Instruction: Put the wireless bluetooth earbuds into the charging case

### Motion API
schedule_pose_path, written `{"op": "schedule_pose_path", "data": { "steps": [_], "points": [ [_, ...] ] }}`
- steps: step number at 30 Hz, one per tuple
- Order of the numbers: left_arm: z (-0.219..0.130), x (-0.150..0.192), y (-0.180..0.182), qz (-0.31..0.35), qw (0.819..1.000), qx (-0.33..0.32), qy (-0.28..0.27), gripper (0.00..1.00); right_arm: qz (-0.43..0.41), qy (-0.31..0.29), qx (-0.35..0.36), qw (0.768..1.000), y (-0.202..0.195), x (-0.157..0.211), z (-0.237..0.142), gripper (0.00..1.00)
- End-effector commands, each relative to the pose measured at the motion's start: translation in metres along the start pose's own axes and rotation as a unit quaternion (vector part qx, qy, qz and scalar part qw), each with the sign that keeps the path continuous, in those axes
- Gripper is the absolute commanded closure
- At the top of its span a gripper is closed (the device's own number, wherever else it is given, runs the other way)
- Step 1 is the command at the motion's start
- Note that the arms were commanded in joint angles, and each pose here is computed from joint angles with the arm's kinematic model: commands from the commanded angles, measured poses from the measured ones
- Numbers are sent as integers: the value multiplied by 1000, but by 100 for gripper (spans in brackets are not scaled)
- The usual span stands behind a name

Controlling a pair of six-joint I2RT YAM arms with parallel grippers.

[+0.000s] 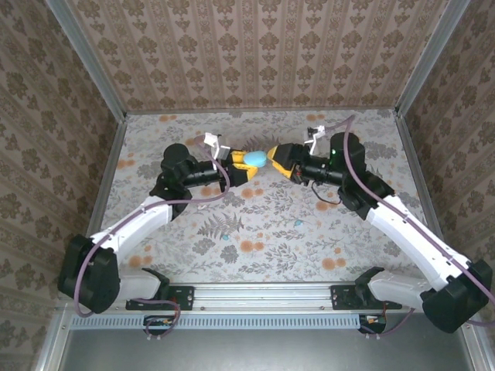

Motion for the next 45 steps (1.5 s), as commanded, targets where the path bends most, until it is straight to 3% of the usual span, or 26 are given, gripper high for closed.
{"op": "schedule_pose_path", "data": {
  "steps": [1,5,9,16,23,34,45],
  "points": [
    [-9,-4,-8,22,1000,-3,15,77,-146,7,56,988,21,4,-30,48],
    [-16,-6,-14,36,999,-3,30,79,-285,52,131,948,28,11,-41,46],
    [-21,-7,-19,46,998,6,33,80,-384,88,136,909,29,18,-42,38],
    [-26,-6,-28,53,997,35,37,79,-503,116,55,854,30,25,-34,25],
    [-30,-5,-36,57,996,47,47,78,-547,148,-3,824,33,26,-13,19],
    [-32,-4,-40,63,995,58,48,79,-546,190,-37,815,36,26,20,32],
    [-32,-2,-42,52,995,70,49,80,-518,159,17,840,39,11,33,39]
  ]
}}
Point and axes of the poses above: each hand's point on the last joint's axis, 136 mm out from that joint toward the fingers, its own z axis out along the fingers, its own y axis along the line the jaws close on, x = y × z, the point moved 10 cm from there along -z, back along the fingers
